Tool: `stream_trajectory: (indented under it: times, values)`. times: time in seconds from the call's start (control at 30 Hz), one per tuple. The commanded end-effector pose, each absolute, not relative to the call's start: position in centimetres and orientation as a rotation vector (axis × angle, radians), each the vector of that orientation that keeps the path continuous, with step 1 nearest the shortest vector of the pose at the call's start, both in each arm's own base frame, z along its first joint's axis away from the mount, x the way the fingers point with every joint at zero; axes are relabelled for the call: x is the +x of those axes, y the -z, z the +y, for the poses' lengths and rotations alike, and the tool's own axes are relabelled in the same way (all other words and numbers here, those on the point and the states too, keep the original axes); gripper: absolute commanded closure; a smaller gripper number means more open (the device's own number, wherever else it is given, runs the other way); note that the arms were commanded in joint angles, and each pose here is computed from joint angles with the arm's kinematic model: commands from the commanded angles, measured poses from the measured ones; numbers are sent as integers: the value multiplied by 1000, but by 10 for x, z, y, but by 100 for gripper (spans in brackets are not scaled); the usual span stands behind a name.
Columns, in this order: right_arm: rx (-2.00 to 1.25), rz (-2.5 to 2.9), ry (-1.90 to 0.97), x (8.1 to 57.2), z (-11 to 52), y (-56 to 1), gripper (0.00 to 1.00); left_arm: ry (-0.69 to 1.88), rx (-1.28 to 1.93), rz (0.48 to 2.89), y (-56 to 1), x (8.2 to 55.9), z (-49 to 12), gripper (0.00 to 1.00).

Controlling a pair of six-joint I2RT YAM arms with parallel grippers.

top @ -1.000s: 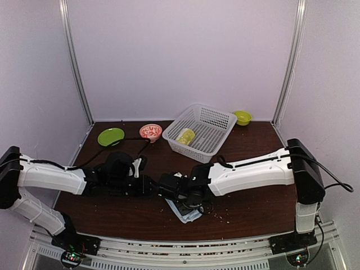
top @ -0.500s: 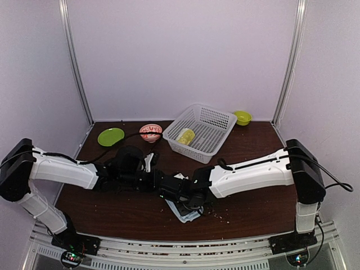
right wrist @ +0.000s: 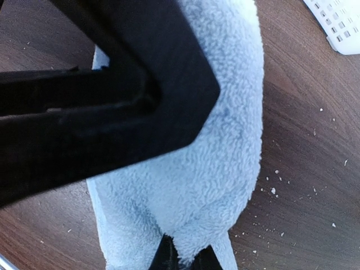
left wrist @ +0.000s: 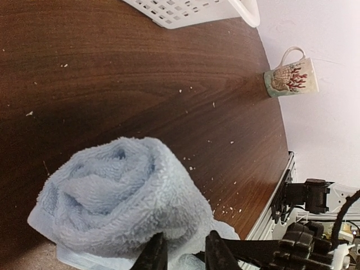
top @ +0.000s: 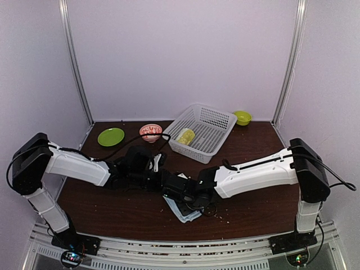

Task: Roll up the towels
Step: Roll the towel at the center of the board.

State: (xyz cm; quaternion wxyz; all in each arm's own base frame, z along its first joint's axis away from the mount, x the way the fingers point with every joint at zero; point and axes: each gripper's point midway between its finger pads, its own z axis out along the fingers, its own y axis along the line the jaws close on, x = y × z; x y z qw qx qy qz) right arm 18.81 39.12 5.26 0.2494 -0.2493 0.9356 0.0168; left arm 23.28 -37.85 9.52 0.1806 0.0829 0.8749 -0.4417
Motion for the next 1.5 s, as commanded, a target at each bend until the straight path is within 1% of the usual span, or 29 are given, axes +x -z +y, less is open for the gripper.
stream_trajectory:
  times: [0.0, 0.23, 0.37, 0.43, 0.57, 0.7, 0.8, 0.97, 1.1, 1.17, 1.23, 1.3, 1.4, 1.47]
  values:
    - [-804, 2563, -130, 173, 401, -47, 91, 1421, 280, 2333, -123, 236, -399, 78]
    - [-847, 2564, -196, 169, 405, -43, 76, 1456, 279, 2338, -117, 233, -399, 81]
    - [-854, 2546, -250, 167, 406, -48, 63, 1450, 257, 2366, -105, 233, -394, 85]
    - [-855, 2540, -272, 167, 408, -51, 58, 1465, 243, 2367, -100, 233, -394, 89]
    - [-845, 2536, -317, 167, 406, -57, 48, 1447, 207, 2399, -84, 236, -387, 100]
    - [-837, 2518, -373, 166, 405, -70, 40, 1433, 180, 2431, -68, 237, -383, 100]
    - [-823, 2517, -406, 168, 402, -80, 38, 1427, 160, 2449, -59, 236, -382, 100]
    - [-695, 2502, -516, 175, 391, -99, 39, 1377, 95, 2489, -41, 236, -369, 100]
    - [-651, 2480, -639, 172, 397, -113, 44, 1329, 40, 2525, -28, 235, -357, 100]
    - [-648, 2486, -685, 170, 404, -112, 51, 1300, 25, 2544, -23, 234, -352, 100]
    - [-666, 2508, -695, 167, 411, -105, 63, 1281, 8, 2557, -18, 233, -348, 100]
    - [-682, 2549, -684, 164, 415, -92, 71, 1266, -4, 2564, -15, 231, -344, 100]
    - [-703, 2607, -678, 158, 419, -71, 77, 1233, -22, 2575, -11, 229, -336, 100]
    - [-704, 2660, -649, 153, 417, -52, 77, 1217, -28, 2576, -10, 228, -332, 100]
